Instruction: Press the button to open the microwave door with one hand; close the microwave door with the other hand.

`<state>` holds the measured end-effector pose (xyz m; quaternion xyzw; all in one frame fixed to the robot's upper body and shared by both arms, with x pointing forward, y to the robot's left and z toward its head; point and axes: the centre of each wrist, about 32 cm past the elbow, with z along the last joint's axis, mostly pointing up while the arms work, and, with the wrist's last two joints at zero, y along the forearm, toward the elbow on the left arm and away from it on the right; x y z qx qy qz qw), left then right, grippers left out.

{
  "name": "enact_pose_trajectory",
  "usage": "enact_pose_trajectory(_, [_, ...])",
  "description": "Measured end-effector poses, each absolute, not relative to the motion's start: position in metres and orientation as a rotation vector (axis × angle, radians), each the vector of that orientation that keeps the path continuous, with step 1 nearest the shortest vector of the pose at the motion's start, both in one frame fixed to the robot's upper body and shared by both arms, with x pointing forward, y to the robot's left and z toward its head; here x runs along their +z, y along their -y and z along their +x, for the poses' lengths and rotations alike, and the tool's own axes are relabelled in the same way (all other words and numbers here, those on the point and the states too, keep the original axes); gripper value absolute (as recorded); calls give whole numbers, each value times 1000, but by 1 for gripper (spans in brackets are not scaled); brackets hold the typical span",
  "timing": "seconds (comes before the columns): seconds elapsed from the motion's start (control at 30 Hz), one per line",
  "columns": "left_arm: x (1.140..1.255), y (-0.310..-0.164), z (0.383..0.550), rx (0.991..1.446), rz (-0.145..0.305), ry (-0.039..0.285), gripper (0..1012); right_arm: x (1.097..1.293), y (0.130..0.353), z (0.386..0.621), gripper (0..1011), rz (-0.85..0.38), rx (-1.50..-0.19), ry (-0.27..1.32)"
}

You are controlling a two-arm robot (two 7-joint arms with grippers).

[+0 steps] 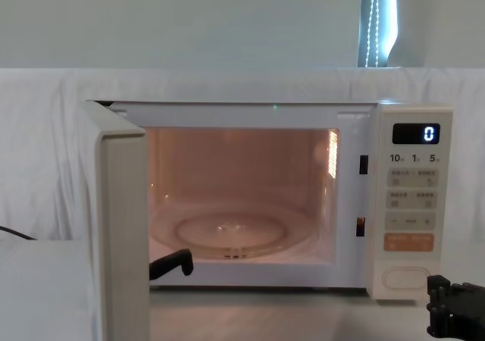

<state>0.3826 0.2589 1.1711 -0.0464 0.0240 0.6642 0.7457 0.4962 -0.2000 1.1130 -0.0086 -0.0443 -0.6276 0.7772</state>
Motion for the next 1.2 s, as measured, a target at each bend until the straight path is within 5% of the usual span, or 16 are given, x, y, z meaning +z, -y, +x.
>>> enact_pose_trajectory(0.63, [1217, -253, 390, 1373, -238, -13, 0, 1113, 200, 496, 0, -18, -1358, 96])
enact_pose_trajectory(0.93, [1230, -253, 403, 1309, -237, 4, 0, 1113, 200, 496, 0, -19, -1358, 96])
enact_pose_trajectory(1.2, [1236, -251, 419, 1239, -186, 15, 0, 1113, 200, 496, 0, -19, -1358, 96])
